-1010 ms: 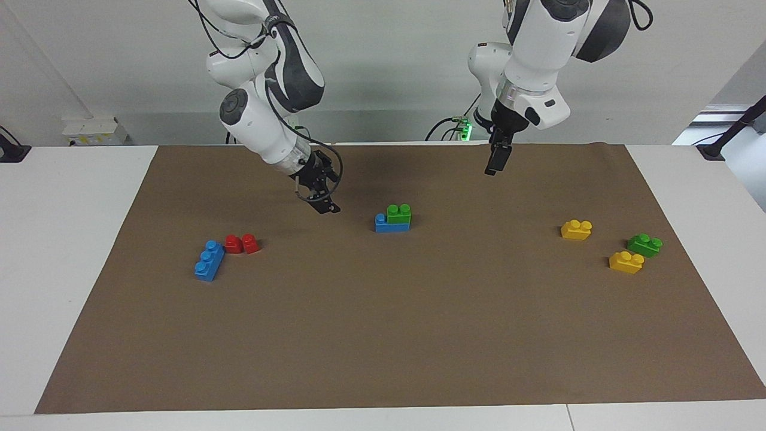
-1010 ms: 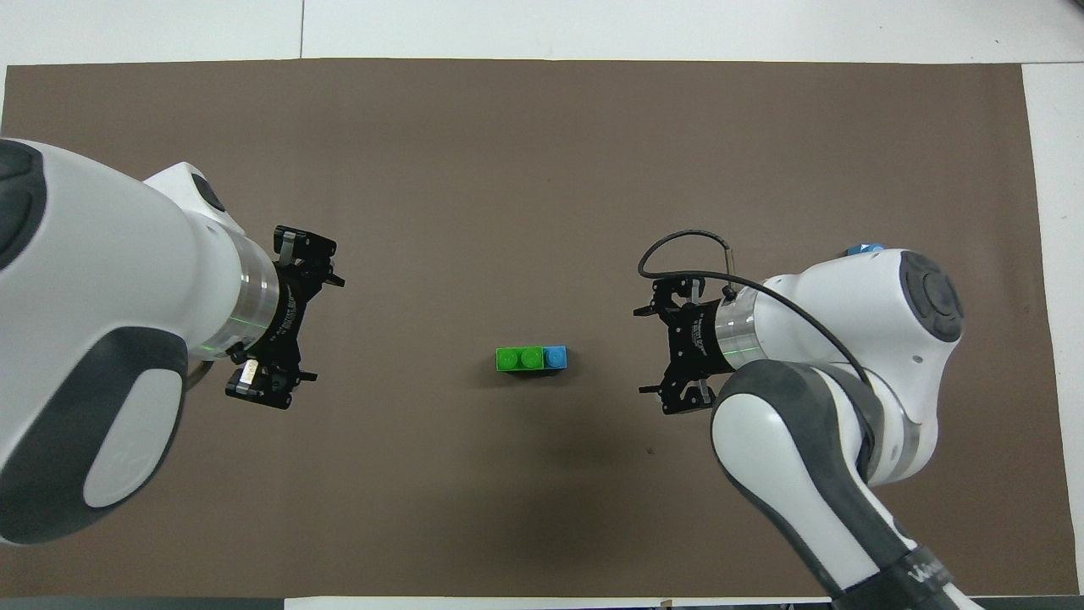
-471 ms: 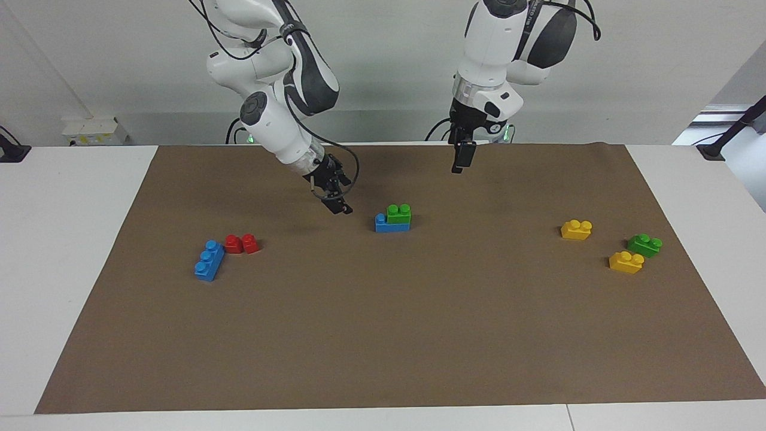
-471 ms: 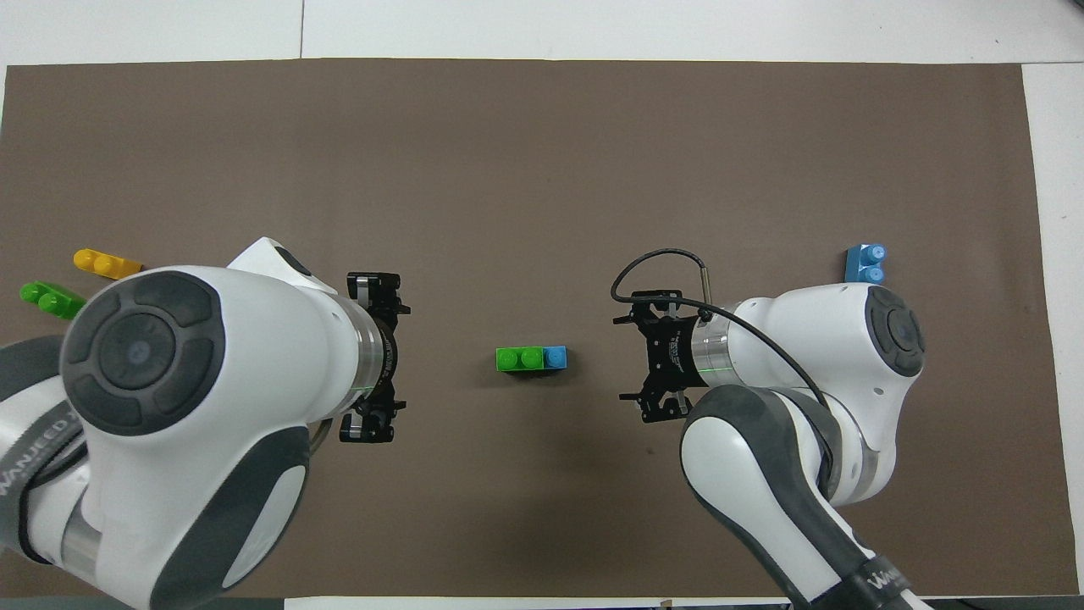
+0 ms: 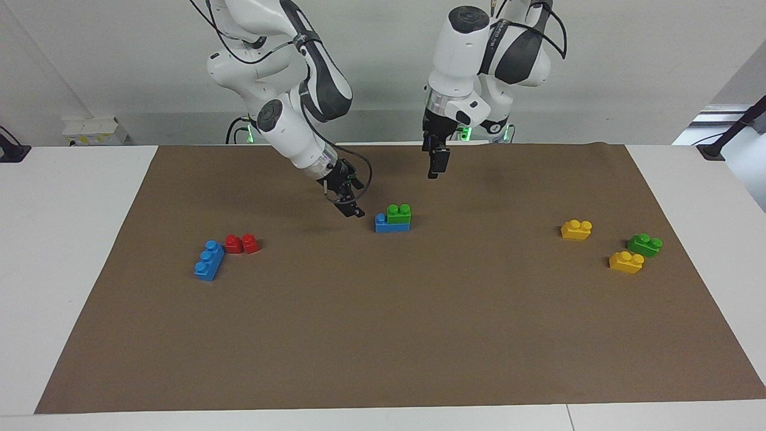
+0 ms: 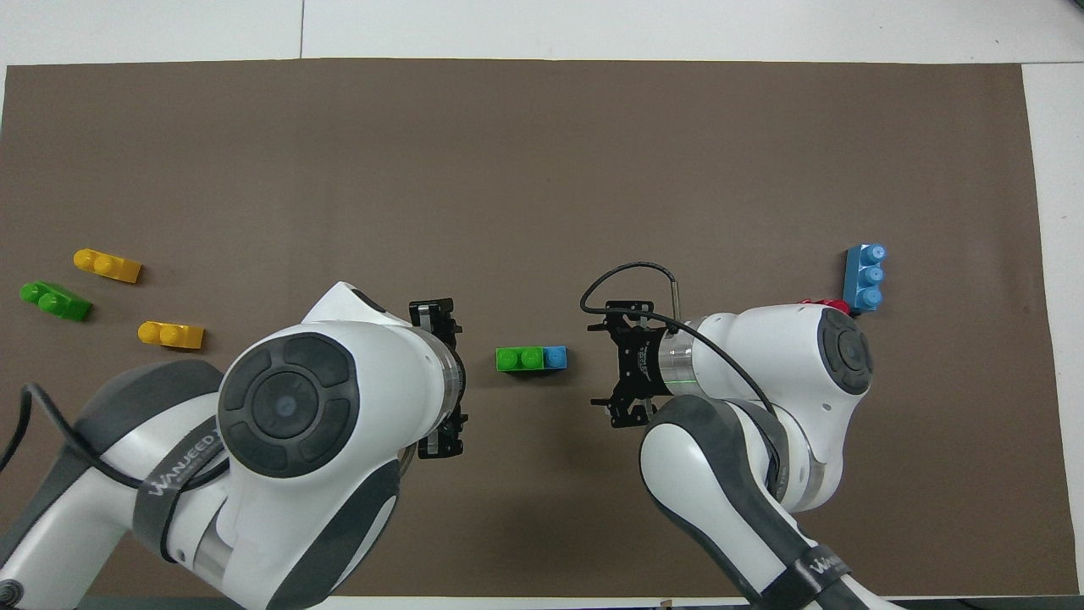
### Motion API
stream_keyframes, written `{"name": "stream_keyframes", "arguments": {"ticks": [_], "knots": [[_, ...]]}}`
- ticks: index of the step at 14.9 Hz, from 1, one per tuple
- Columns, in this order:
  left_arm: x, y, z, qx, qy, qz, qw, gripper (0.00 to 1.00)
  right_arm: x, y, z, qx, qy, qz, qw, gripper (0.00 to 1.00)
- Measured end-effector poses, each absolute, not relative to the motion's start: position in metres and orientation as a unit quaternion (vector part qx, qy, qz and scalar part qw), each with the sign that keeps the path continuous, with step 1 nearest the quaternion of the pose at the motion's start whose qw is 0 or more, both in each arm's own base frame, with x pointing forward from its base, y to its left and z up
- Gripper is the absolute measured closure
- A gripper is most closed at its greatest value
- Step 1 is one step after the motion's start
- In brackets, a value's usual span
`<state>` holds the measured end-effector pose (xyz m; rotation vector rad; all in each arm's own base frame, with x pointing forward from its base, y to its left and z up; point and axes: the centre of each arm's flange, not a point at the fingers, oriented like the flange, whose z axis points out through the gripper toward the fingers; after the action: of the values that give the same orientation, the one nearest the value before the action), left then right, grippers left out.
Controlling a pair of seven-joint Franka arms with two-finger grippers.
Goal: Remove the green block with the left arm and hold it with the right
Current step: 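Bring the left gripper to the green end while the right gripper reaches the blue end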
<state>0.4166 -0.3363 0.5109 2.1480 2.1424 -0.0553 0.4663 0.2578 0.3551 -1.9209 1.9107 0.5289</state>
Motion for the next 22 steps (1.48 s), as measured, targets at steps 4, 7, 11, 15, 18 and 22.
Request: {"name": "stream_keyframes", "arguments": {"ticks": [4, 7, 11, 15, 18, 22], "knots": [[0.421, -0.357, 0.479, 0.700, 0.713, -0.023, 0.048, 0.00, 0.460, 0.274, 0.339, -0.687, 0.678, 0.183, 0.186, 0.00], [0.422, -0.367, 0.459, 0.691, 0.721, -0.026, 0.040, 0.00, 0.461, 0.277, 0.325, -0.685, 0.683, 0.176, 0.181, 0.00], [0.423, -0.371, 0.440, 0.679, 0.733, -0.027, 0.041, 0.00, 0.461, 0.280, 0.309, -0.674, 0.693, 0.174, 0.188, 0.03], [0.427, -0.375, 0.418, 0.674, 0.737, -0.028, 0.040, 0.00, 0.458, 0.288, 0.294, -0.669, 0.696, 0.170, 0.196, 0.00], [0.433, -0.376, 0.408, 0.669, 0.742, -0.029, 0.042, 0.00, 0.458, 0.291, 0.286, -0.671, 0.696, 0.164, 0.194, 0.00], [0.438, -0.374, 0.404, 0.663, 0.746, -0.028, 0.048, 0.00, 0.458, 0.295, 0.275, -0.671, 0.698, 0.157, 0.193, 0.02]]}}
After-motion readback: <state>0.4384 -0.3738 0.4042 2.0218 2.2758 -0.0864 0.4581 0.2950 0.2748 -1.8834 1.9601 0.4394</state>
